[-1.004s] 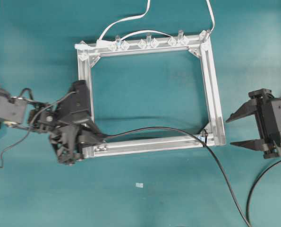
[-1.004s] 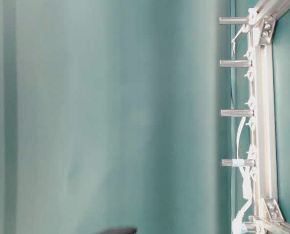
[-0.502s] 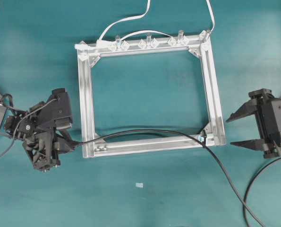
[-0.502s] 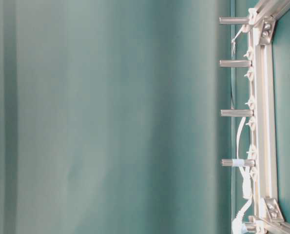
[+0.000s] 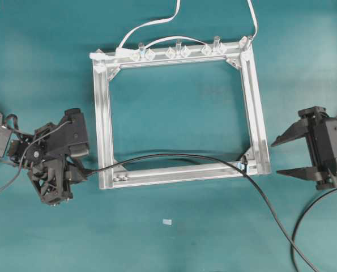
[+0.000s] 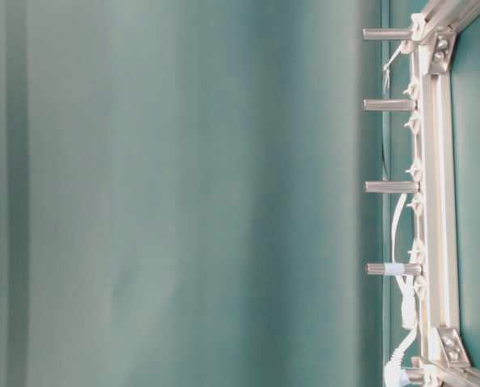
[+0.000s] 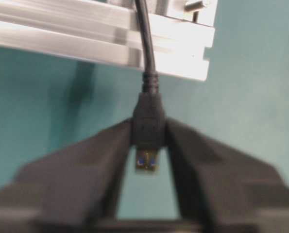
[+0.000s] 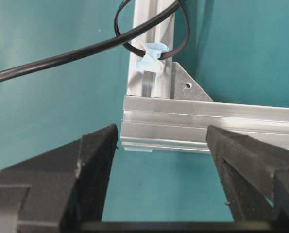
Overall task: Insert the wire through the string loop located on the right side.
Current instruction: 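Draw the cable further left along the frame's bottom edge with the left gripper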
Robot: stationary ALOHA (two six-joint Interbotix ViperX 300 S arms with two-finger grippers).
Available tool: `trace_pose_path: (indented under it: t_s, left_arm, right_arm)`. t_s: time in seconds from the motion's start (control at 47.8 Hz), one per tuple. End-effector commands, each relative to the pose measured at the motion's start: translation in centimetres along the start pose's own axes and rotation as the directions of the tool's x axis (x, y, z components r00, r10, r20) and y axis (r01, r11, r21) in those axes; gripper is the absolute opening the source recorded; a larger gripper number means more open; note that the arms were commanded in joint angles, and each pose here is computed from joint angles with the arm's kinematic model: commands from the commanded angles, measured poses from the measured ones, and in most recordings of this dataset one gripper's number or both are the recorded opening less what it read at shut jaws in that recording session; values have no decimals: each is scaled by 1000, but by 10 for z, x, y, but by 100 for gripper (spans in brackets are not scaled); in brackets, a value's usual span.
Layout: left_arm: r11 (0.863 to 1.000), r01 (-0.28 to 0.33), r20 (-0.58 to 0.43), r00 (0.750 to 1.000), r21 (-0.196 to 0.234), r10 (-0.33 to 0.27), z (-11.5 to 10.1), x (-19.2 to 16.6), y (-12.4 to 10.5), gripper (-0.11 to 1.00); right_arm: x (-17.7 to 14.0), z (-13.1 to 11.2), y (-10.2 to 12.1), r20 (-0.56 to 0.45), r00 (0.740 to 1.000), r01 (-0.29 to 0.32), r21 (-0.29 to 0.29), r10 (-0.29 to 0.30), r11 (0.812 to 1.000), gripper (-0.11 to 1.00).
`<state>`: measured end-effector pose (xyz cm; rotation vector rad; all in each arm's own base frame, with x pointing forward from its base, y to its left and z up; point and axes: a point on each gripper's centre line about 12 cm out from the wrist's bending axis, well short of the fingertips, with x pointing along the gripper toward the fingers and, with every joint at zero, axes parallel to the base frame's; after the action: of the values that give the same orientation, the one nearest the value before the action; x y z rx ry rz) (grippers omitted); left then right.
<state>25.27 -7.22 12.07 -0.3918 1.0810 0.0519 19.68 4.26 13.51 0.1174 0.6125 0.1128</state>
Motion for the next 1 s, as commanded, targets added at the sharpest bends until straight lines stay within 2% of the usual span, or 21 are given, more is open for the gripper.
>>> trace_pose_path:
  t_s: [0.0, 0.084, 0.125, 0.23, 0.439, 0.711, 0.899, 0.983]
  left_arm:
    - [1000, 18, 26, 999, 8, -18, 9, -6, -7, 44]
    - [1000, 17, 27, 999, 17, -18, 9, -7, -7, 68]
    - [1000, 18, 30, 999, 20, -19, 9, -8, -6, 75]
    - [999, 20, 34, 999, 25, -21, 8, -10, -6, 62]
    - [998, 27, 62, 998, 56, -30, 7, -19, -4, 63]
    - [993, 23, 154, 987, 118, -41, 16, -38, 2, 63]
    - [995, 20, 207, 978, 98, -40, 17, -41, 14, 63]
    - [996, 27, 263, 964, 82, -48, 20, -43, 22, 63]
  right_arm:
    - [0, 4, 1, 16, 1000, -2, -5, 2, 1000, 82]
    - [0, 4, 1, 16, 1000, -2, -5, 2, 1000, 82]
    - [0, 4, 1, 16, 1000, -2, -5, 2, 1000, 81]
    - [0, 5, 1, 19, 1000, -2, -5, 3, 1000, 81]
    - [-3, 13, 2, 70, 997, -5, -4, 6, 1000, 81]
    - [-18, 30, -2, 210, 978, 1, 14, -4, 1000, 82]
    - [-30, 38, -6, 277, 961, 3, 29, -11, 1000, 81]
    - [-34, 39, -8, 299, 954, 8, 37, -19, 999, 81]
